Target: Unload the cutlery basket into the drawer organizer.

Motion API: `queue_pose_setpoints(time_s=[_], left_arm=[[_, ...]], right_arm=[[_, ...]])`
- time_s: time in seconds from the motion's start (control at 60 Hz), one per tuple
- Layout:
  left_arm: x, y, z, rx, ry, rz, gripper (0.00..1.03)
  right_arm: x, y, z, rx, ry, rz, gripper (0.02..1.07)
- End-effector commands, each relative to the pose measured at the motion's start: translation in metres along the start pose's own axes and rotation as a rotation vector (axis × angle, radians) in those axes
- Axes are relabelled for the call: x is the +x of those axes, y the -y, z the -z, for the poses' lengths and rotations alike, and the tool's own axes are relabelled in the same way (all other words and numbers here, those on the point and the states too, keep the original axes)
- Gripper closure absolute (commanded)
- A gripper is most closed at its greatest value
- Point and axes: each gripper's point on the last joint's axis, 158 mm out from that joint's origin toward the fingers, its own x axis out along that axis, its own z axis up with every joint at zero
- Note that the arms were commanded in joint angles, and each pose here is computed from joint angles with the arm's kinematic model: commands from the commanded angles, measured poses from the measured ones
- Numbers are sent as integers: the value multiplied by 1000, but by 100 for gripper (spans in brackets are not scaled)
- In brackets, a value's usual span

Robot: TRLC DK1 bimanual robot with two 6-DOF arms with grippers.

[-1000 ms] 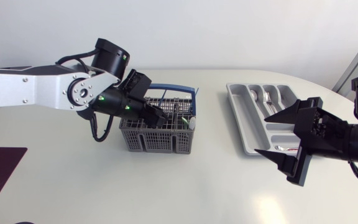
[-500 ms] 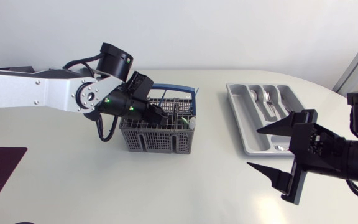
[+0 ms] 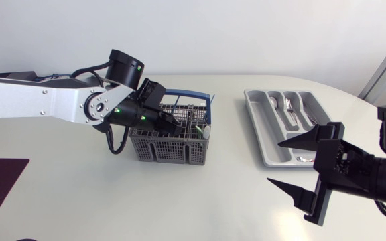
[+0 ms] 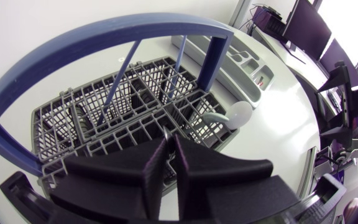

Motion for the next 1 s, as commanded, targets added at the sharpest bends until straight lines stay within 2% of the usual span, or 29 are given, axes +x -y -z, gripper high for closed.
queue_pose_setpoints(time_s=[0.0,0.383,0.65,0.983], left_arm=[[4,-4,15,-17,-24,-6,93],[-15,8,6,-35,38,53,93],[-37,11,-5,-25,97,51,93],[-79,25,-26,13,203,48,93]], right_arm=[[3,-8,7,18,-9,-10,10],[1,-8,4,2,0,-9,10],[1,-10,-1,-15,4,-13,12],[-1,-10,-17,-31,22,-6,12]])
